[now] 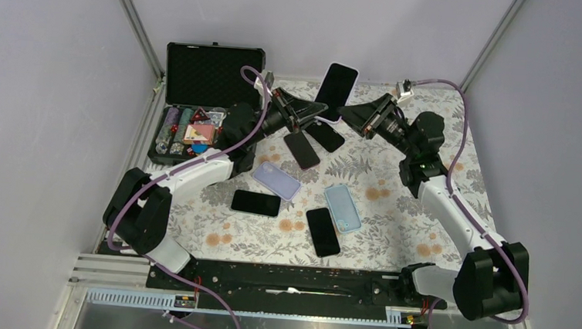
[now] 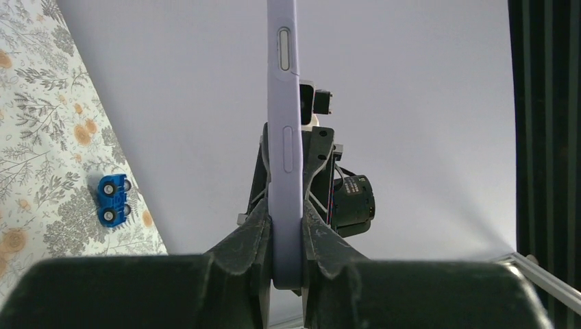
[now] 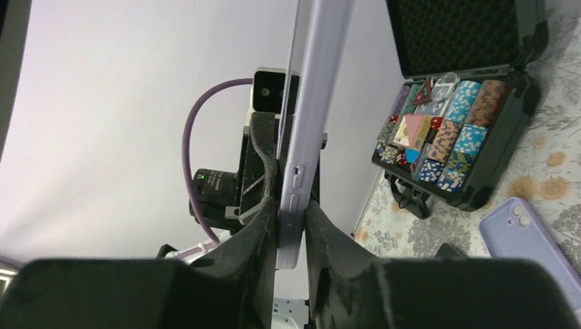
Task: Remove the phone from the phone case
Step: Pick up the phone at the center of the board.
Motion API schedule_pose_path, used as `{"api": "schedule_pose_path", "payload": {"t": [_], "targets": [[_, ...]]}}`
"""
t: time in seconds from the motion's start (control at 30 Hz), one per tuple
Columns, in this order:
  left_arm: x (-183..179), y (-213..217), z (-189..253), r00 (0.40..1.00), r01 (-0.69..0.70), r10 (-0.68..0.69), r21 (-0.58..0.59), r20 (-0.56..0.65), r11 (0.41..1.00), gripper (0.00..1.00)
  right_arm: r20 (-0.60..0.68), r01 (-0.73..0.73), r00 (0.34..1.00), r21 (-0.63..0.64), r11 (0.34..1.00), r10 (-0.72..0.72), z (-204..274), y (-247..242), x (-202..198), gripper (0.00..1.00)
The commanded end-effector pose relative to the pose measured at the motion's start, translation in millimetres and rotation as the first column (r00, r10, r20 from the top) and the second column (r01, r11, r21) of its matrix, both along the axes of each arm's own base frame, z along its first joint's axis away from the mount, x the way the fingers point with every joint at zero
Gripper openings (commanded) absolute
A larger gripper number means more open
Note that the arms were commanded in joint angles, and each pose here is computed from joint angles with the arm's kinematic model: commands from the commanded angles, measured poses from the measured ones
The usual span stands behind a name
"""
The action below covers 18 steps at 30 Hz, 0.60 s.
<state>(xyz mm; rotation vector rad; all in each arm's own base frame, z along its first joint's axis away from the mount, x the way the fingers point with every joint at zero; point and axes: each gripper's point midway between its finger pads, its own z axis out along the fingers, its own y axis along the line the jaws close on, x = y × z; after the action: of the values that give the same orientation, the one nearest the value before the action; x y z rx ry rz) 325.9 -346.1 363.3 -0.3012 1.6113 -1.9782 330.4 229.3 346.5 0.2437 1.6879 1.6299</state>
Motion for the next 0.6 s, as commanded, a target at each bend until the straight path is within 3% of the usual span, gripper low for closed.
{"api": "schedule_pose_path", "payload": {"t": [0.0, 0.13, 0.33, 0.4, 0.5, 0.57], "targets": [[-29, 21, 94, 0.970, 0.020, 0.031, -0.207, 0.242, 0.978, 0.00, 0.023, -0.146, 0.989, 0.021, 0.989, 0.146, 17, 21, -12, 0.21], [-32, 22, 92, 0.963, 0.014, 0.039, -0.194, 0.266, 0.981, 0.02, 0.018, -0.188, 0.982, 0.018, 0.982, 0.188, 15, 30, -15, 0.32], [-32, 24, 87, 0.956, -0.019, 0.061, -0.147, 0.287, 0.989, 0.10, 0.023, -0.206, 0.978, 0.012, 0.978, 0.206, 15, 32, -18, 0.35], [-33, 27, 86, 0.954, -0.032, 0.074, -0.148, 0.289, 0.988, 0.12, 0.022, -0.201, 0.979, 0.006, 0.980, 0.200, 15, 32, -17, 0.27], [-34, 31, 87, 0.948, -0.057, 0.098, -0.142, 0.303, 0.988, 0.28, 0.030, -0.206, 0.978, 0.008, 0.978, 0.206, 18, 32, -19, 0.12], [-36, 37, 86, 0.936, -0.094, 0.131, -0.126, 0.325, 0.988, 0.41, 0.038, -0.227, 0.973, 0.011, 0.974, 0.226, 20, 32, -23, 0.09]]}}
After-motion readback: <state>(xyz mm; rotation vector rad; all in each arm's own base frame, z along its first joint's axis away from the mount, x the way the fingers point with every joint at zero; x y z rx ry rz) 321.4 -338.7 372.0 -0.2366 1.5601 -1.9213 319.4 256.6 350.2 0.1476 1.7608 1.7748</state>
